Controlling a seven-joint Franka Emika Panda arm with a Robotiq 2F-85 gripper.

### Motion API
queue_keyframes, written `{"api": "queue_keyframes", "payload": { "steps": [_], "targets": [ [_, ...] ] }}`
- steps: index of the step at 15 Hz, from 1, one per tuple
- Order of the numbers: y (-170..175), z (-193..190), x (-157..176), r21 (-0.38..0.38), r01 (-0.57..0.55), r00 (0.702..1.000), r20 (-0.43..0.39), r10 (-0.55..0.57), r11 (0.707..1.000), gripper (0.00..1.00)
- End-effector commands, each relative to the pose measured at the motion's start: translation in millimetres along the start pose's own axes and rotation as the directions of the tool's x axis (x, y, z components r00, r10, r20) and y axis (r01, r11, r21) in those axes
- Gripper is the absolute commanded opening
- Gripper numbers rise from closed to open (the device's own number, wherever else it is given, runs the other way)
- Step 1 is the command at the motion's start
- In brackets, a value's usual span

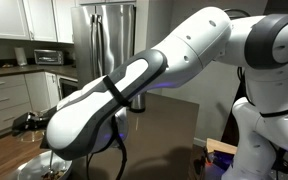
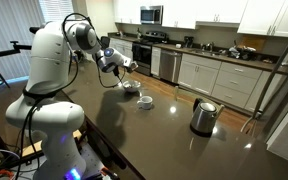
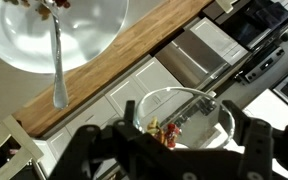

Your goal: Pour the cereal in the glass into the bowl then pour the cereal in the mug into the bowl.

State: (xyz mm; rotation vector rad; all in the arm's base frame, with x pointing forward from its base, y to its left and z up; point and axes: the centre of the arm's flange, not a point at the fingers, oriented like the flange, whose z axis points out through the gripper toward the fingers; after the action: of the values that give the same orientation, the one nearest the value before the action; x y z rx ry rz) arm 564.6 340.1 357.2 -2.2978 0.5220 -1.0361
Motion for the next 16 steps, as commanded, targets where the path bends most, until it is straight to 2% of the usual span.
{"api": "queue_keyframes", "payload": {
  "steps": [1,12,16],
  "targets": [
    [-9.2,-16.0,6.2,0.034,0.076,0.995,-0.065,-0.073,0.997,0.6],
    [-34.8,-33.1,14.6,0.029,0.187,0.969,-0.166,-0.18,0.982,0.6],
    [-27.8,-28.5,16.4,0.004,0.123,0.986,-0.114,-0.121,0.992,0.6]
  ]
}}
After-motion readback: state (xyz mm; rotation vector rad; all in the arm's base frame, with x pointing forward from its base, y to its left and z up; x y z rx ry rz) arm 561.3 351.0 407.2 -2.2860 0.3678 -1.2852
